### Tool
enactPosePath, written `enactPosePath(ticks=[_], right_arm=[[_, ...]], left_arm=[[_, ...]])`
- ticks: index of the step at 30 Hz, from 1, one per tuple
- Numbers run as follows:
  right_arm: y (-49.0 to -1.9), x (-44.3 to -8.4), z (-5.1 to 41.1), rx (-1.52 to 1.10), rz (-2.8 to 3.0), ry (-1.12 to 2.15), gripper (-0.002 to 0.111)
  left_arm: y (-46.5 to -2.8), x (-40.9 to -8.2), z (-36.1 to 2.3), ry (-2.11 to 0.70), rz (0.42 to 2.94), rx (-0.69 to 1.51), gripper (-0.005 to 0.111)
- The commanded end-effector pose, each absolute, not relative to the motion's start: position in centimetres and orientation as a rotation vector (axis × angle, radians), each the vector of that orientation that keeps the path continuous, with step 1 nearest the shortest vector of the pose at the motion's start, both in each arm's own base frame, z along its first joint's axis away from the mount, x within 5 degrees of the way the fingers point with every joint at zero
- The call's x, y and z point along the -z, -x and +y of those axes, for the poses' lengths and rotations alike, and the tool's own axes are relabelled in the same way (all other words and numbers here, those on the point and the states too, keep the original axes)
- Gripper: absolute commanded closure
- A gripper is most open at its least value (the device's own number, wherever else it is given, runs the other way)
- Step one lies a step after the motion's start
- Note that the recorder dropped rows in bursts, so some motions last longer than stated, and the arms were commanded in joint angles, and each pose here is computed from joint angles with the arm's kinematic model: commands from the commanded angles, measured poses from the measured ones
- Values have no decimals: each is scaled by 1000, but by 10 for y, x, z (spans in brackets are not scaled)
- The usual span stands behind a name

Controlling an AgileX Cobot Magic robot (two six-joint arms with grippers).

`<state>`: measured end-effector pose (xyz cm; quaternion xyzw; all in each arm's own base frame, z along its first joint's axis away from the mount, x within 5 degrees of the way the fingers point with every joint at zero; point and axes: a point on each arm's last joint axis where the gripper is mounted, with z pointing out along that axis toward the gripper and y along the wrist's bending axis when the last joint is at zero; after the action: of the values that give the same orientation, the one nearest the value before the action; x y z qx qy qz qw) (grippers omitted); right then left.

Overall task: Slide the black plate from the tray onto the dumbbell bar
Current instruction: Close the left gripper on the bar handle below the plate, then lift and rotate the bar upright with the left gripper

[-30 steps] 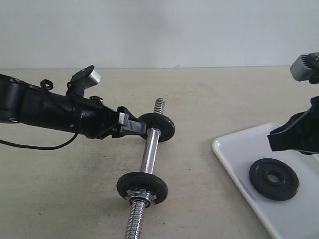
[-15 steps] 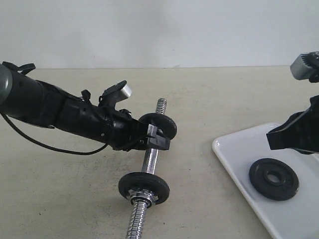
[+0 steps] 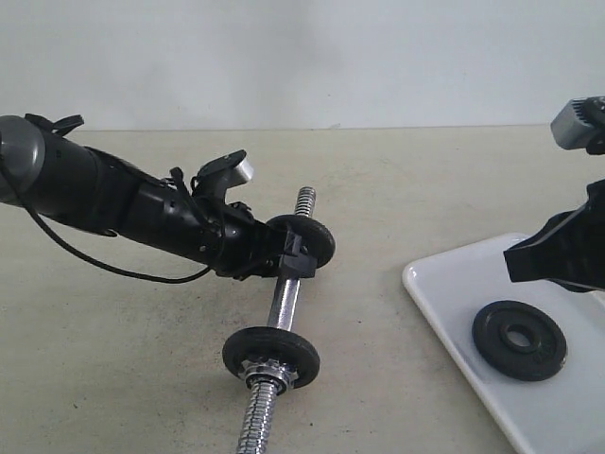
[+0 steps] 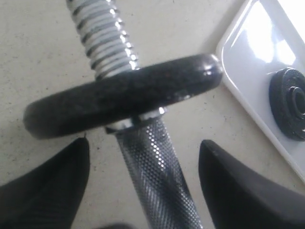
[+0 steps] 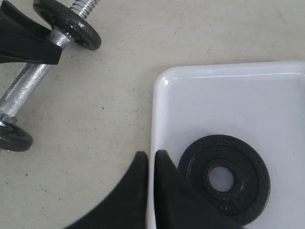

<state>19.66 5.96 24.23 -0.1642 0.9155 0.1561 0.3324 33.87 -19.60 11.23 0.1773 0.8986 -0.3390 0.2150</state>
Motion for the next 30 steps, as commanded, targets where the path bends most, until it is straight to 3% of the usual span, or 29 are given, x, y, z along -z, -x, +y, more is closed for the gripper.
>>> enactPosePath(ticks=[1,12,30], right_arm=[[-197,-246,61,-415,2379,445,108],[-197,-246,61,-416,2380,446,108],[-197,-246,61,-420,2380,442,108]], left_arm=[[-342,-112,-199,-486,2508,933,47],[-343,-116,-201,-617,2482,917,79],[-330,-103,-190,-1106,2508,710,80]])
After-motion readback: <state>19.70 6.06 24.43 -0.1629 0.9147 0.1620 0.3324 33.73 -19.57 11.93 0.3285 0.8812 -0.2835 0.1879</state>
